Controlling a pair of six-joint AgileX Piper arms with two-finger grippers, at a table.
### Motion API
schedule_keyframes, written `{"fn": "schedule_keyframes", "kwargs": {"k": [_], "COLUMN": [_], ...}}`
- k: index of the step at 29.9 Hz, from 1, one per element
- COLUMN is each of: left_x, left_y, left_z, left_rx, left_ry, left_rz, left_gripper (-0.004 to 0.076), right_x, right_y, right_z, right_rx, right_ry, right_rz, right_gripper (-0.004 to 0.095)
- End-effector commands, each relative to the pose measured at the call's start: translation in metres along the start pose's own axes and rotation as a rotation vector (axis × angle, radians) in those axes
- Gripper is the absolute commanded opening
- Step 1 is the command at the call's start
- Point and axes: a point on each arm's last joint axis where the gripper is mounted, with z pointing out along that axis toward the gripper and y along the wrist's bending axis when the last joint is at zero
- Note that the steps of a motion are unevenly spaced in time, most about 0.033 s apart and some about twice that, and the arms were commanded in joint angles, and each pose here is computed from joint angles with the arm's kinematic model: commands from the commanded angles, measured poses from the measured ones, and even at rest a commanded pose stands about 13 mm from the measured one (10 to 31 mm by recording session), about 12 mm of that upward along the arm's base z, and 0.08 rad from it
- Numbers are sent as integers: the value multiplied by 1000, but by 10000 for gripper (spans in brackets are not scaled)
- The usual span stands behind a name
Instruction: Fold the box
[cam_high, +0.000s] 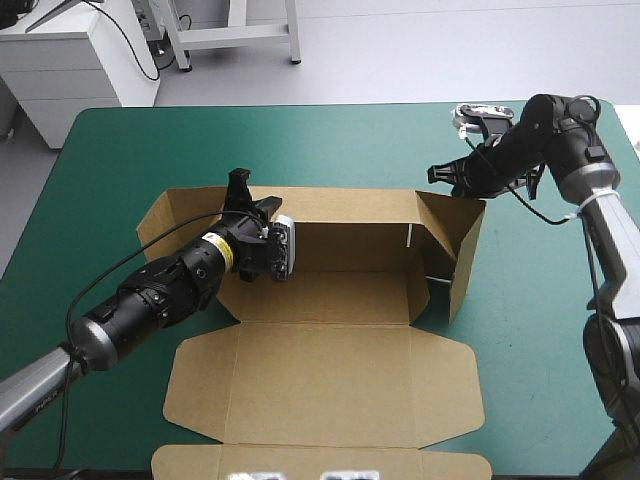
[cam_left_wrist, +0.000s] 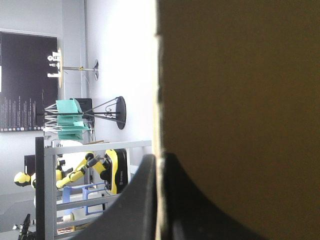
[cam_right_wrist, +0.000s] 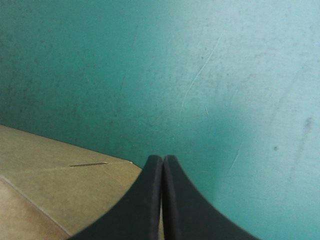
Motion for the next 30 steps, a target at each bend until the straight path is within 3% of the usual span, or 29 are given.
{"fn": "schedule_keyframes", "kwargs": {"k": [1, 8, 15, 20, 26, 30], "left_x": [-3, -1, 2, 3, 8, 13], "left_y": [12, 11, 10, 12, 8, 6], "left_z": [-7, -7, -7, -7, -2, 4], "left_rx": [-41, -35, -20, -22, 7, 27], "left_ry": [-6, 8, 41, 58, 116, 178], "left_rz": [-11, -11, -11, -110, -84, -111], "left_gripper": [-9, -9, -9, -9, -9, -9], "right_x": [10, 23, 35, 36, 36, 38], "right_y": [15, 22, 12, 11, 20, 19], "right_z": [-34, -40, -34, -32, -33, -29], "right_rx": [-62, -123, -36, -31, -129, -133], "right_ry": [-54, -51, -2, 5, -7, 7], "right_rz": [-46, -92, -110, -106, -89, -83], "right_gripper": [-14, -14, -20, -20, -20, -20]}}
